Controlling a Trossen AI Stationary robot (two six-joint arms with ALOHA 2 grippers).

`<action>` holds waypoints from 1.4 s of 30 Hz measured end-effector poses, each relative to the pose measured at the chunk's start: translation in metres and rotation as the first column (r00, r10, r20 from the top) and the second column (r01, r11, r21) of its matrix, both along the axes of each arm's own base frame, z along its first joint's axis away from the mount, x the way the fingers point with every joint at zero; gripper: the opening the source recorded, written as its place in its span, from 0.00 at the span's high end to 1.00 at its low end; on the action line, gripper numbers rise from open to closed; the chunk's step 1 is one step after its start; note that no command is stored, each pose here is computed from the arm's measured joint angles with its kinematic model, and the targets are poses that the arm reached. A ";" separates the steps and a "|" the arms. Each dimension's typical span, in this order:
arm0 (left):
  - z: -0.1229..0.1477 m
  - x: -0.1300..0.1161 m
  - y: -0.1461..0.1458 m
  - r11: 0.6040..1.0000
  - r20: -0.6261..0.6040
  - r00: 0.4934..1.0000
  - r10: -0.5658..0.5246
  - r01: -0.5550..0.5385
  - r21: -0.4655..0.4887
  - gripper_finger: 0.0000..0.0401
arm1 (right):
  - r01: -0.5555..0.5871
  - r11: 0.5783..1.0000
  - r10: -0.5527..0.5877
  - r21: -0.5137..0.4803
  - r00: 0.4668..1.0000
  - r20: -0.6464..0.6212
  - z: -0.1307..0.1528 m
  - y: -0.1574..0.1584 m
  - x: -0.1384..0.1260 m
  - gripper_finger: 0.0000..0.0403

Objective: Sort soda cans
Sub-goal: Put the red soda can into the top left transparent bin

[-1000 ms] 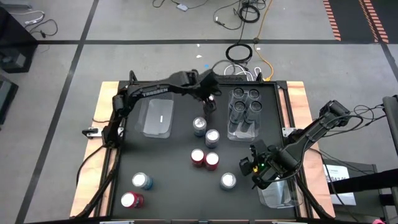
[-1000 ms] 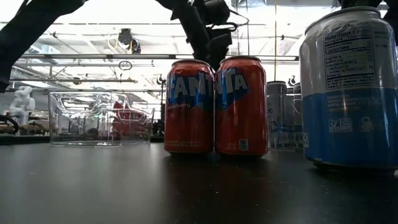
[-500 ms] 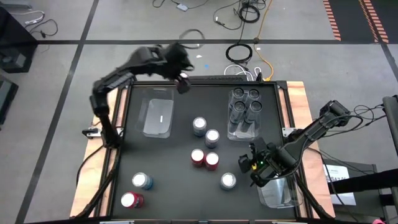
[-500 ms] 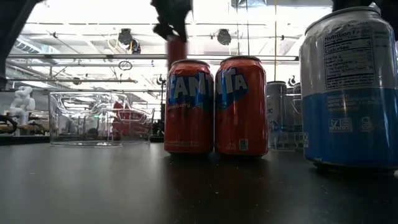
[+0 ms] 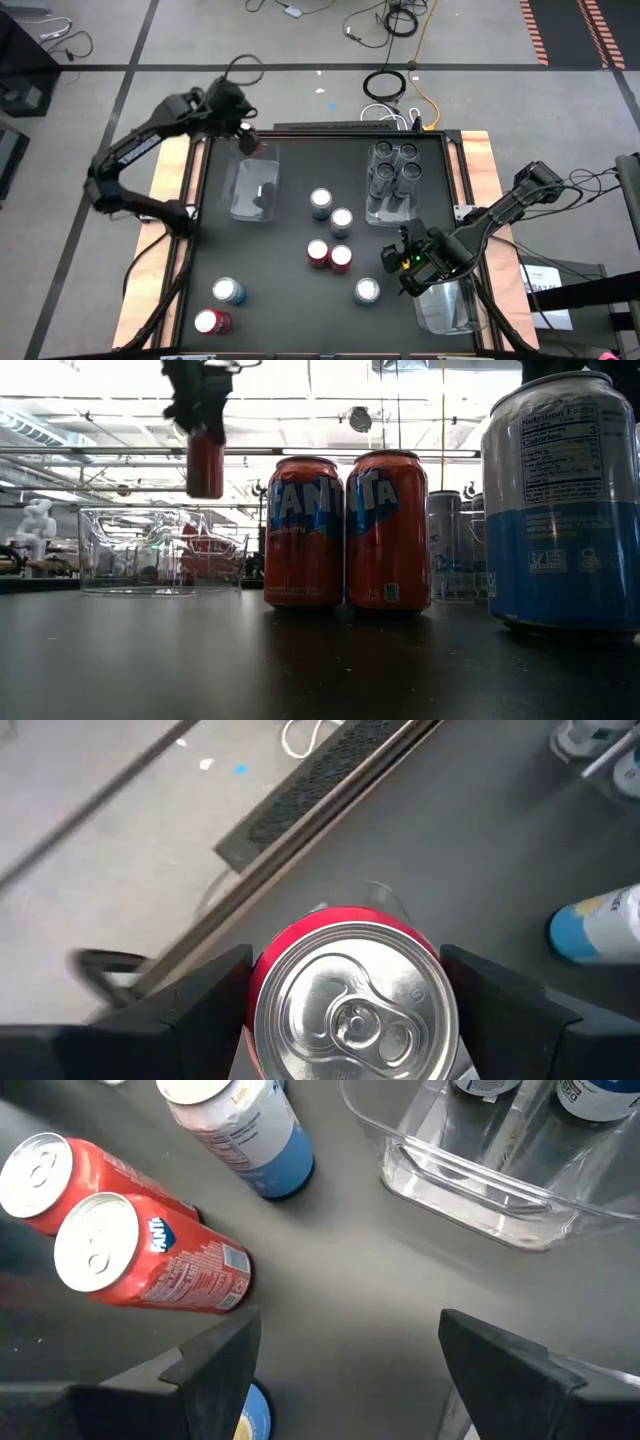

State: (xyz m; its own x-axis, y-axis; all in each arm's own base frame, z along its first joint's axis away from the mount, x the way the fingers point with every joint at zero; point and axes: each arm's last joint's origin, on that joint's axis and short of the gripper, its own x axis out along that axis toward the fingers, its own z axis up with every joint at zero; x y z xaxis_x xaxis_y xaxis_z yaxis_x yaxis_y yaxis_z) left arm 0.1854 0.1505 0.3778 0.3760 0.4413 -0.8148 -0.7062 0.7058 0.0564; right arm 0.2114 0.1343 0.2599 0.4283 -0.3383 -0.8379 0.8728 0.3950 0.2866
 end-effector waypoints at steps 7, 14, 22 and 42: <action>-0.069 -0.013 0.010 0.994 0.013 0.998 0.064 -0.062 -0.095 0.23 | 0.031 0.999 -0.031 0.017 0.999 0.022 0.000 -0.005 0.006 0.26; -0.108 -0.031 0.027 0.985 -0.015 0.993 0.120 -0.121 -0.122 0.23 | 0.052 0.998 -0.054 0.040 0.997 0.054 0.001 -0.009 0.012 0.26; -0.137 -0.045 0.040 0.963 -0.007 0.987 0.162 -0.160 -0.218 0.23 | 0.087 0.994 -0.094 0.073 0.991 0.091 0.002 -0.012 0.018 0.26; -0.139 -0.044 0.043 0.962 -0.014 0.986 0.168 -0.167 -0.215 0.23 | 0.139 0.986 -0.151 0.094 0.980 0.131 0.004 -0.026 0.031 0.26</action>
State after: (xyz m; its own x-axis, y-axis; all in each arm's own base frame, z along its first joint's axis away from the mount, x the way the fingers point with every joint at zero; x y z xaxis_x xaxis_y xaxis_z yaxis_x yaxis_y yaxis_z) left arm 0.1410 0.1931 0.2388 0.3153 0.3132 -0.8958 -0.8151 0.5728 -0.0866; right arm 0.2423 0.1078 0.2638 0.4931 -0.3361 -0.8024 0.8689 0.2367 0.4348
